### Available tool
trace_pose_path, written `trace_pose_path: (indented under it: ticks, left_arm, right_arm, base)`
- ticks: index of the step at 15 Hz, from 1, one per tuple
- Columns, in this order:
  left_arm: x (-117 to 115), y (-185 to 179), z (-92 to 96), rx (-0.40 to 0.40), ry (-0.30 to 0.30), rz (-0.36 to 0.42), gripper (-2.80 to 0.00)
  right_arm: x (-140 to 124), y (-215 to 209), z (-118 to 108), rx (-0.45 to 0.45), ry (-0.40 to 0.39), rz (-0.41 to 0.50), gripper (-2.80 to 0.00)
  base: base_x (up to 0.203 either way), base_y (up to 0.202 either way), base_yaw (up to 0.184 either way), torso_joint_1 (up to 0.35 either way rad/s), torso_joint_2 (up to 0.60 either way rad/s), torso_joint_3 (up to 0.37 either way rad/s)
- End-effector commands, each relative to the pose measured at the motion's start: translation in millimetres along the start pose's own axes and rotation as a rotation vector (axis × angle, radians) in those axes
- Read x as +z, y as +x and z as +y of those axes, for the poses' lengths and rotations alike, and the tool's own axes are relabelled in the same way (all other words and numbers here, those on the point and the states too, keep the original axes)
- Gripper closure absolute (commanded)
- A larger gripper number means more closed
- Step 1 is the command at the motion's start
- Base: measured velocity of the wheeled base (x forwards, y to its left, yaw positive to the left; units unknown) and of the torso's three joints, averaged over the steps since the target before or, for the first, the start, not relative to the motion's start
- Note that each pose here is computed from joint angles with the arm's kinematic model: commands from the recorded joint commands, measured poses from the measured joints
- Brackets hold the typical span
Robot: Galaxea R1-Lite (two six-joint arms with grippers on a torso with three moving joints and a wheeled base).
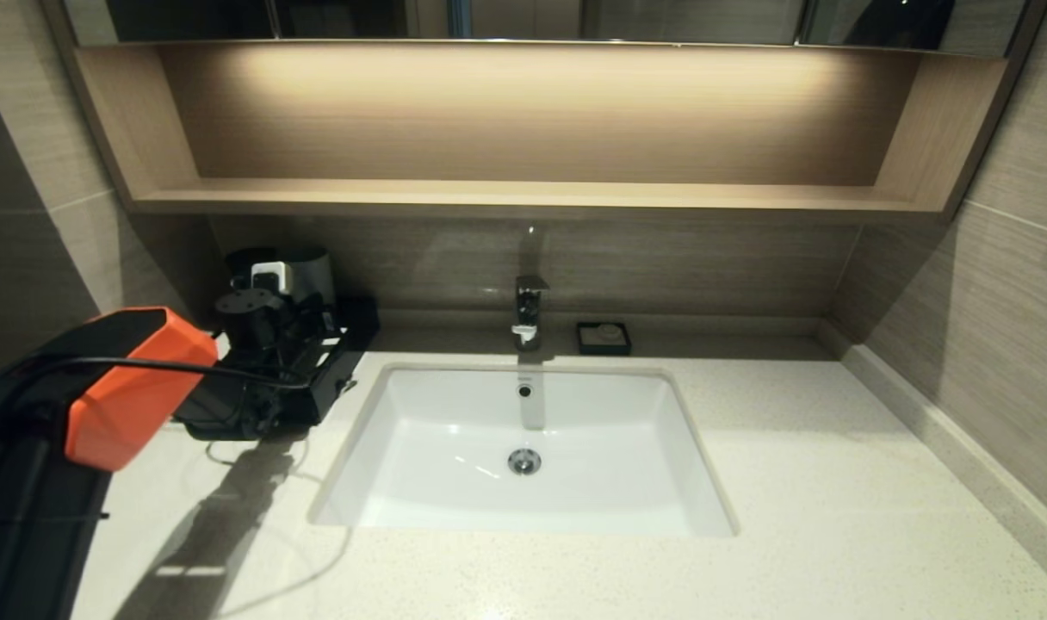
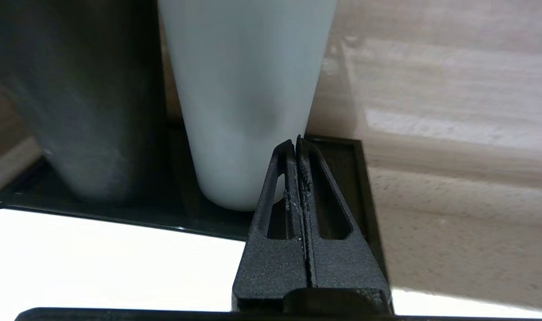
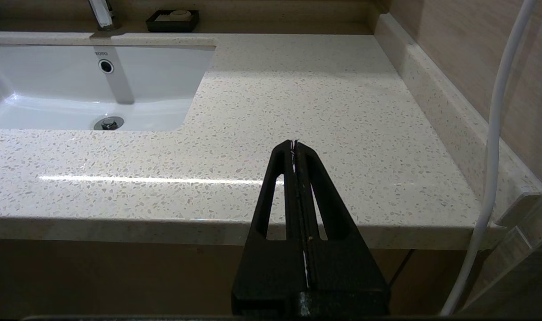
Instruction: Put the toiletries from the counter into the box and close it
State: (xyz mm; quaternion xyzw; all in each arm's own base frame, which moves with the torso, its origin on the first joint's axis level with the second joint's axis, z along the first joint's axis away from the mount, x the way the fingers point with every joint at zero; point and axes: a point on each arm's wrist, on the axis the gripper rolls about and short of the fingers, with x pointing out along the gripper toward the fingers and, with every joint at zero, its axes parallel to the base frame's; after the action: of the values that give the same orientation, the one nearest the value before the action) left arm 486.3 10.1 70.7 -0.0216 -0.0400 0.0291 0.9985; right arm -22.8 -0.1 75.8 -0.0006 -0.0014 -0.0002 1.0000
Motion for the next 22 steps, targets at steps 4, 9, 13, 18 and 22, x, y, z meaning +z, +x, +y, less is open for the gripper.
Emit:
trace_pose_path:
  ticks: [4, 9, 13, 18, 22]
  left_arm:
    - [15, -37, -0.9, -0.006, -0.004, 0.005, 0.00]
    - [35, -81, -9.1, -0.032, -0.010, -0.019, 0.00]
    - [63, -120, -19.2, -0.065, -0.017, -0.036, 0.00]
    - [78, -174, -18.5, -0.076, -0.014, 0.011, 0.00]
    - [79, -212, -14.8, -0.075, -0.007, 0.064, 0.00]
  right_arm:
    - [0, 0, 0, 0.000, 0.000, 0.000, 0.00]
    - [0, 0, 0, 0.000, 0.000, 0.000, 0.00]
    - [0, 0, 0, 0.000, 0.000, -0.001, 0.00]
    - [0, 0, 0, 0.000, 0.000, 0.000, 0.00]
    - [0, 0, 0, 0.000, 0.000, -0.001, 0.00]
  base:
    - [0.000, 0.000, 0.000, 0.000, 0.00, 0.000]
    - [0.000, 0.000, 0.000, 0.000, 0.00, 0.000]
    - [0.000, 0.000, 0.000, 0.000, 0.00, 0.000]
    - [0.000, 0.000, 0.000, 0.000, 0.00, 0.000]
    - [0.000, 0.000, 0.000, 0.000, 0.00, 0.000]
